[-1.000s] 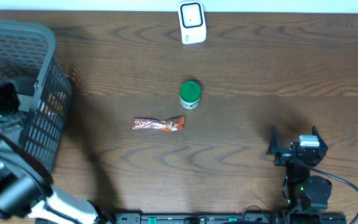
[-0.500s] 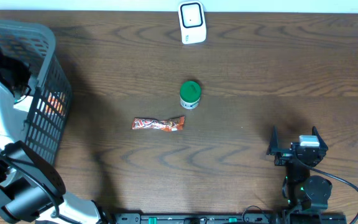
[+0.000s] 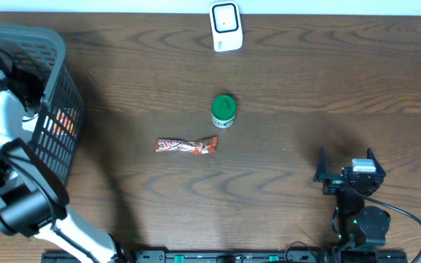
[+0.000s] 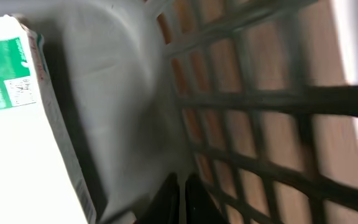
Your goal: Scan the item barcode
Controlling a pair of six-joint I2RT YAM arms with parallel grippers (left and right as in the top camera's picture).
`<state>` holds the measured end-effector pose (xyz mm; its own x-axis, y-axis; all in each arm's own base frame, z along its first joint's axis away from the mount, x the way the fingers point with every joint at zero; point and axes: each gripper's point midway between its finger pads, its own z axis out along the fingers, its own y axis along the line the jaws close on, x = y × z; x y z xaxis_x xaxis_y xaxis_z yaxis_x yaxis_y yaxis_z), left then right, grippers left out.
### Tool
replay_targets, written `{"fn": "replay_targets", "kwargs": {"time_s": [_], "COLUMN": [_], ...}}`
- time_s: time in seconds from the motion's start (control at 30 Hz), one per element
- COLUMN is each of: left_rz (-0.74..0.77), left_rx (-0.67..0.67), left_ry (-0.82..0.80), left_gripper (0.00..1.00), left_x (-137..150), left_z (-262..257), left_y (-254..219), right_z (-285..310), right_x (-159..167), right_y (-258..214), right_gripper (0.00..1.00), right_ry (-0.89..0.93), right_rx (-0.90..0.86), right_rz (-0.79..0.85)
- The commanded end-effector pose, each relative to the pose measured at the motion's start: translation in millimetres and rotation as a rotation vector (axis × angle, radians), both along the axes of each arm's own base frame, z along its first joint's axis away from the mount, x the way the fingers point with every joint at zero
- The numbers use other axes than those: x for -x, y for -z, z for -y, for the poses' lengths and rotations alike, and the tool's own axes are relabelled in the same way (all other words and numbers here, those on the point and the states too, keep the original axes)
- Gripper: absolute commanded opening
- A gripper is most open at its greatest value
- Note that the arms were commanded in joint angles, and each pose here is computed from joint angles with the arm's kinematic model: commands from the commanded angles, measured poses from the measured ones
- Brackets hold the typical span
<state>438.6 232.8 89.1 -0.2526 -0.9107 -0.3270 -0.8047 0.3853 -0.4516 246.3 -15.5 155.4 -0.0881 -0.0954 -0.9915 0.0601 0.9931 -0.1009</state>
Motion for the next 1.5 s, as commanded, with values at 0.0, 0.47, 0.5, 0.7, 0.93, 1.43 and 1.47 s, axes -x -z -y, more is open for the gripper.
{"fn": "replay_targets", "kwargs": {"time_s": [0.0,0.47,0.5,0.7,0.93,1.43,1.47], "left_rz": [-0.033,-0.302,-0.338,-0.504,-0.501,-0.256,-0.250], "left_rx": [-0.003,-0.004,-0.014,0.005,0.042,0.005,-0.028], "left_ry": [0.015,-0.057,-0.072,-0.170,-0.161,0.169,0.212], "left_gripper": [0.08,0.11,0.11,0.10,0.45,0.95,0.94], "left_x": [0.3,53.4,62.4,114.8,128.7,109.9,107.4], "left_z": [0.5,-2.7,-5.3,-18.1,-20.0,15.6,13.8], "left_y": [16.8,60.7,62.1,65.3,52.1,-35.8,-37.9], "right_z": [-0.4,-0.4,-0.4,-0.4,-0.4,-0.4,-0.4], "right_x": [0.0,0.0,0.0,0.0,0.0,0.0,0.0], "right_y": [0.9,0.9,0.9,0.9,0.9,0.9,0.9], "right_gripper": [0.99,0.99,0.99,0.99,0.99,0.99,0.99], "right_ry": [0.000,0.000,0.000,0.000,0.000,0.000,0.000], "right_rx": [0.014,0.014,0.014,0.014,0.014,0.014,0.014], "right_rz": [-0.003,-0.003,-0.003,-0.003,-0.003,-0.003,-0.003]}}
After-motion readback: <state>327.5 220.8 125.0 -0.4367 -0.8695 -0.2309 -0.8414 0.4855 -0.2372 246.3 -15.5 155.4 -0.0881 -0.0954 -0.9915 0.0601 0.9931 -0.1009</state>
